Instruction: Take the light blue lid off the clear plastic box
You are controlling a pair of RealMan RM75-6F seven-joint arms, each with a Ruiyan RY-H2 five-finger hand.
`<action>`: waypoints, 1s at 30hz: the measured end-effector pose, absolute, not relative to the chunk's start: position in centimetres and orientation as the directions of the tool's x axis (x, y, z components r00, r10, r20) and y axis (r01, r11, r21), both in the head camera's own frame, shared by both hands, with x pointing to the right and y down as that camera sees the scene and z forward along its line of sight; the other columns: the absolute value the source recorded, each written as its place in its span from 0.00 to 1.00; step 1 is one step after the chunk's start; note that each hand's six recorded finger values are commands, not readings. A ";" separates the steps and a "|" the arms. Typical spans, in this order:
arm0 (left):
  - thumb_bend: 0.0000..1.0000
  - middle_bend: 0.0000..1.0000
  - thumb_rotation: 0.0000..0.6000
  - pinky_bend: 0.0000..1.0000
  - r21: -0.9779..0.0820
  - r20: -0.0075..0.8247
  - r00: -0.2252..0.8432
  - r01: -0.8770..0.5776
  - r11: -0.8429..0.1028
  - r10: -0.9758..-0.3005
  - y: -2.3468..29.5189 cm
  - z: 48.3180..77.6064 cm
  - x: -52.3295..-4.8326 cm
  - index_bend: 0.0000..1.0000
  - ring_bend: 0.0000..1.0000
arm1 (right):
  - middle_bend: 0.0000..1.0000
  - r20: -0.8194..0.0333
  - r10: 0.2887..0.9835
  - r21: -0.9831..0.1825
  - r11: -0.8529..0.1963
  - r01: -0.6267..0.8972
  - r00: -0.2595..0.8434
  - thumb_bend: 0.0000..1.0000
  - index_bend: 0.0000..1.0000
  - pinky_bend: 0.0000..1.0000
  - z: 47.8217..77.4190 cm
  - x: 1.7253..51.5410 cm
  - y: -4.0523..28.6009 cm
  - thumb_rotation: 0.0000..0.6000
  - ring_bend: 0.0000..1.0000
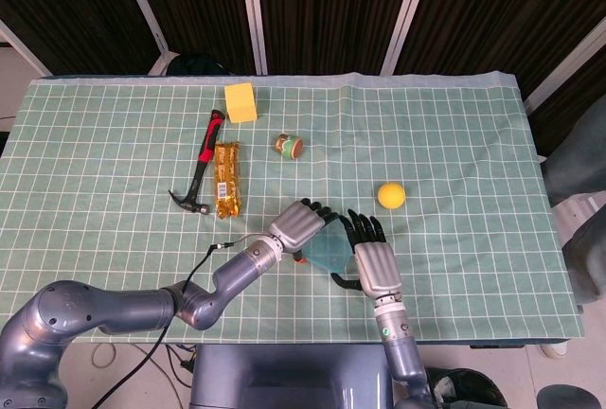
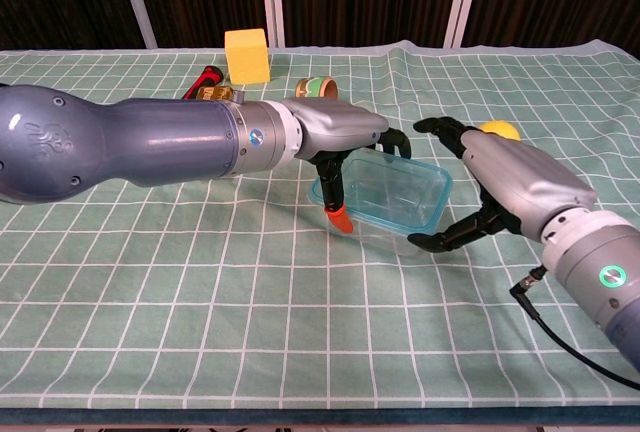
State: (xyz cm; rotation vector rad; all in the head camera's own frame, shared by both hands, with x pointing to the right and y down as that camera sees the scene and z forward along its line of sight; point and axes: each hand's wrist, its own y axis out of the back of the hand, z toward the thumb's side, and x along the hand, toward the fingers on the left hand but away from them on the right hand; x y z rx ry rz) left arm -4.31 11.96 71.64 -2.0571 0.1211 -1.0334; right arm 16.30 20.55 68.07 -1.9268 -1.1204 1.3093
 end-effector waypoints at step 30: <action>0.26 0.54 1.00 0.62 -0.733 0.622 0.661 0.301 -0.610 -0.420 12.5 71.7 -3.8 0.44 0.49 | 0.00 -0.385 0.903 -0.800 -0.430 0.418 0.193 0.31 0.00 0.00 67.3 16.9 19.6 1.00 0.00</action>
